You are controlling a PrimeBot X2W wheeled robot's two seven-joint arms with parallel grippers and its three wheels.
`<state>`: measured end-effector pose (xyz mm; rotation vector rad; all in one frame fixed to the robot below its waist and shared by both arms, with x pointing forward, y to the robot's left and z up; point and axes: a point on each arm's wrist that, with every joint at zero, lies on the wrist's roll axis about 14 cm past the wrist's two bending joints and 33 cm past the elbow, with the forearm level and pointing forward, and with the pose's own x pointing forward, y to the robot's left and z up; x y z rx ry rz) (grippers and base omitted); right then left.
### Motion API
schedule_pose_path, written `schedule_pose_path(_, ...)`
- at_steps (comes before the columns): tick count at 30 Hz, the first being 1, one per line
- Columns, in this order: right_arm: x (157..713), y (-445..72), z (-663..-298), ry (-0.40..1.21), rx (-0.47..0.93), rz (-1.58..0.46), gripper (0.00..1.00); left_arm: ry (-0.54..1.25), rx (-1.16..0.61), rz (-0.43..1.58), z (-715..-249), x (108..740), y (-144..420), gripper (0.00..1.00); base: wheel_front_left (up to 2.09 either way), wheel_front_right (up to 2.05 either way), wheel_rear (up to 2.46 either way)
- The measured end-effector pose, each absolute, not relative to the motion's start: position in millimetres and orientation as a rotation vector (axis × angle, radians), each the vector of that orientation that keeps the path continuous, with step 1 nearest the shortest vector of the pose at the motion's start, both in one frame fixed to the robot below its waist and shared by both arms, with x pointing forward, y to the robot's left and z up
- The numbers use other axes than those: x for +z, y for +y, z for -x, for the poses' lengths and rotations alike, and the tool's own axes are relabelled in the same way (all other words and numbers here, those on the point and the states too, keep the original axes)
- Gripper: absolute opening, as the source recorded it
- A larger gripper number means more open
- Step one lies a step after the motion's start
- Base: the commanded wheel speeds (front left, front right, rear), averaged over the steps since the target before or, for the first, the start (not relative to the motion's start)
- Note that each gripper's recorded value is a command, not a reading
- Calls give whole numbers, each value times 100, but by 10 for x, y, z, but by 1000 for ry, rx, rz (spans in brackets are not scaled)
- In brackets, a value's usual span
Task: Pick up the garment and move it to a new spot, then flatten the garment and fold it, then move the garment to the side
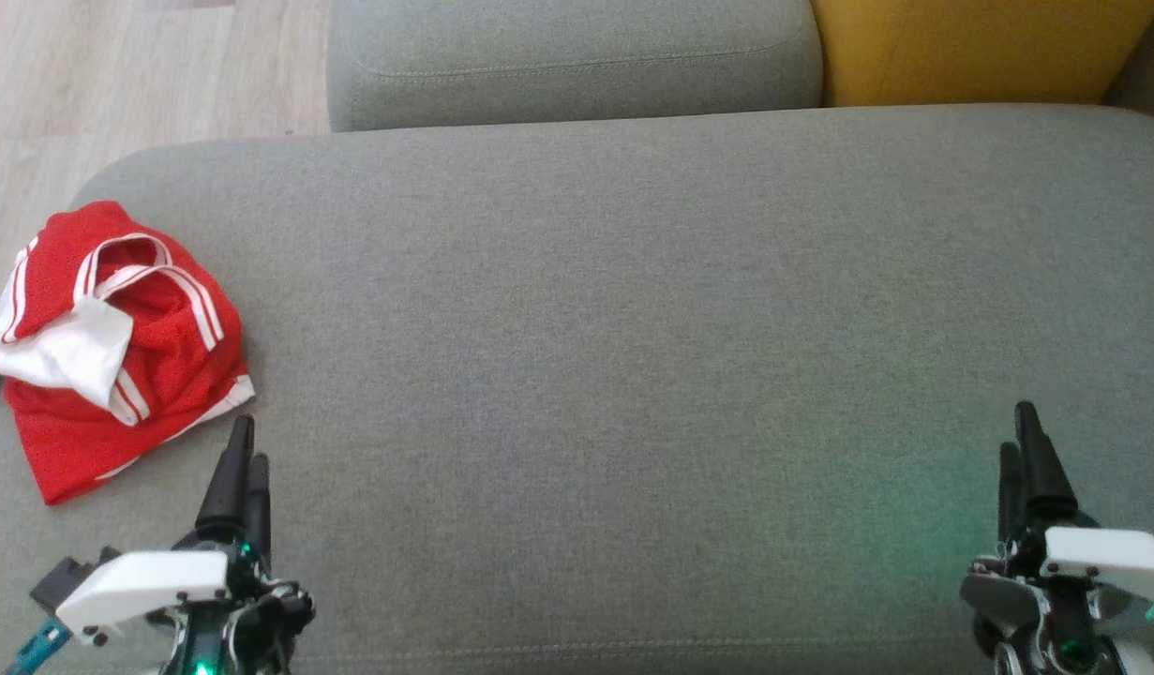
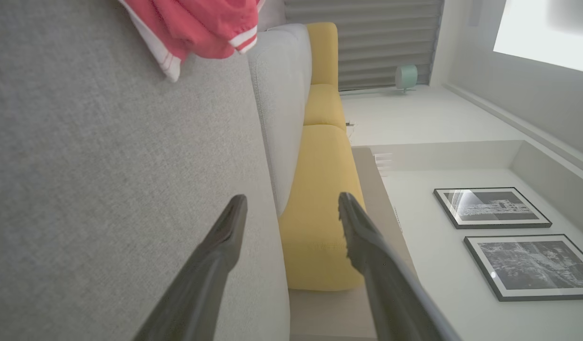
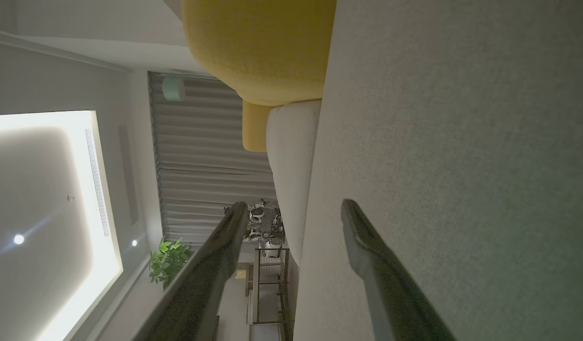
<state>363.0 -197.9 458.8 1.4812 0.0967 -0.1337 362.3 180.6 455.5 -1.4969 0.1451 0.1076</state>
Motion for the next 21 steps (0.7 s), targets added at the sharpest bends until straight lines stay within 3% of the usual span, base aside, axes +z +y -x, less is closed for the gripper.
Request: schedule_pose_path(21, 4970, -1887, -3767, 35, -9, -1047, 100, 47, -15, 1125, -3751, 4990, 1728, 100, 0, 0, 0)
